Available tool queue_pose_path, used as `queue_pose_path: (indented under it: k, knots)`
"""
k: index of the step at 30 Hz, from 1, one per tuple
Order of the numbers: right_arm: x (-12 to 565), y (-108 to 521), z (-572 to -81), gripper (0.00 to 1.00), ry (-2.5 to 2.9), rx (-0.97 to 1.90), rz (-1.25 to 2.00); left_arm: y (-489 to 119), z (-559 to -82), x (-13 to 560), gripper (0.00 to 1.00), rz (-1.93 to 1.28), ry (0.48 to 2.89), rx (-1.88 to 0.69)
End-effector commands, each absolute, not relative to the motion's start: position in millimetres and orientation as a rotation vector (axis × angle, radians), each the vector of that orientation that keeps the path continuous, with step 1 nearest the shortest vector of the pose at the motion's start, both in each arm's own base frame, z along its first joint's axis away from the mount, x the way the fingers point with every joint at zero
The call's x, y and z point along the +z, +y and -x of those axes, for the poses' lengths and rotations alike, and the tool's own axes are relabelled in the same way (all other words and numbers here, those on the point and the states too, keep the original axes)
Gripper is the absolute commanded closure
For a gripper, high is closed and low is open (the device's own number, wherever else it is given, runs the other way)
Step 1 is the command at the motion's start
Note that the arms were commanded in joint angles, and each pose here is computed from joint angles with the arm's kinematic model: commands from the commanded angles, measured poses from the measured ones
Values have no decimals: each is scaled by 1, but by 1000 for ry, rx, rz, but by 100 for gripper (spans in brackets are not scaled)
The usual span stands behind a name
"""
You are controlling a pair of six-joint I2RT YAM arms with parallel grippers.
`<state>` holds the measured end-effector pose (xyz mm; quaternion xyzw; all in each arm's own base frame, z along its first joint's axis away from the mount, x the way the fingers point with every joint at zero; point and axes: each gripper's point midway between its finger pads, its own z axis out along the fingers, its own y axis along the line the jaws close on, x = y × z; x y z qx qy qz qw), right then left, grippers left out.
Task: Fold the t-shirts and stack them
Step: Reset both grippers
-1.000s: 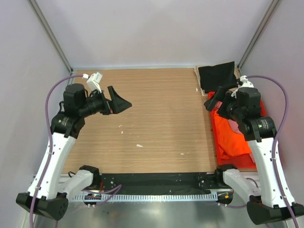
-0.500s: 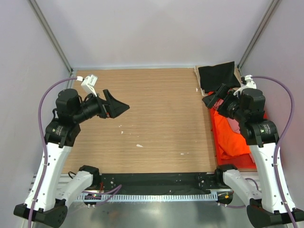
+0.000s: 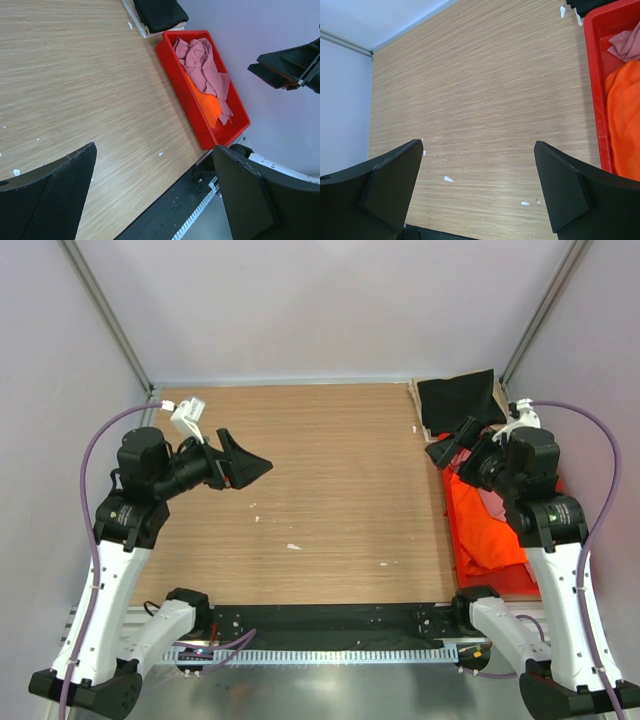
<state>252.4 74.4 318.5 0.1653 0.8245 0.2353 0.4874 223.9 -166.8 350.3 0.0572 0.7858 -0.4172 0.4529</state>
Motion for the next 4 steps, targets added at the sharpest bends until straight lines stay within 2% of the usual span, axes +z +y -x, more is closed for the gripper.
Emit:
queue_pose_path:
  k: [1,4]
  knots:
    - [331,77,-253,0,1957,599,-398,-165,-221,353,0,-164,1918,-1021]
    - [329,77,-254,0,1958,597,-400,-165,-221,353,0,-161,1921,-1022]
